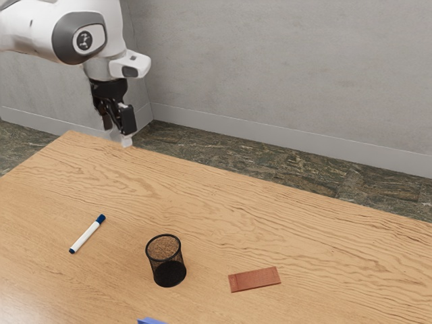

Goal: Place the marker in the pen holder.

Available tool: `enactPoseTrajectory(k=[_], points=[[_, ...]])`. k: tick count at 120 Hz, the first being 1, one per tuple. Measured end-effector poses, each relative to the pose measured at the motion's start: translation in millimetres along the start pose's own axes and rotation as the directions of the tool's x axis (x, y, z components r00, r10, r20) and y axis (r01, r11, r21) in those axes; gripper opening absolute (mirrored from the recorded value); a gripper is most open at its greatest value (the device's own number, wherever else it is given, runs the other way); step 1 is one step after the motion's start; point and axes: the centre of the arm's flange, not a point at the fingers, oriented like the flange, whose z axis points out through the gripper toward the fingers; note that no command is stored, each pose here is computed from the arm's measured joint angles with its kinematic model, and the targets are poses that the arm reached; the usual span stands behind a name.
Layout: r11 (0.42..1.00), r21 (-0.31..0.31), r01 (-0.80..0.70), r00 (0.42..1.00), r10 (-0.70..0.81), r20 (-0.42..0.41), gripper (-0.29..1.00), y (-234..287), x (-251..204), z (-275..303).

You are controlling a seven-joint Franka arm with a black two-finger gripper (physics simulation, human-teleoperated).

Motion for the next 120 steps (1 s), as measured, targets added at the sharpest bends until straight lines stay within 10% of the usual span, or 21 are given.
enactPoseTrajectory(k=[30,93,120], points=[[0.998,0.006,-0.056,0.998,0.057,-0.01,0.7,-10,-8,18],[0.955,-0.022,0.296,0.955,-0.296,-0.017,0.7,-113,-66,211],[0.914,-0.039,0.404,0.914,-0.405,-0.023,0.41,-131,-74,257]])
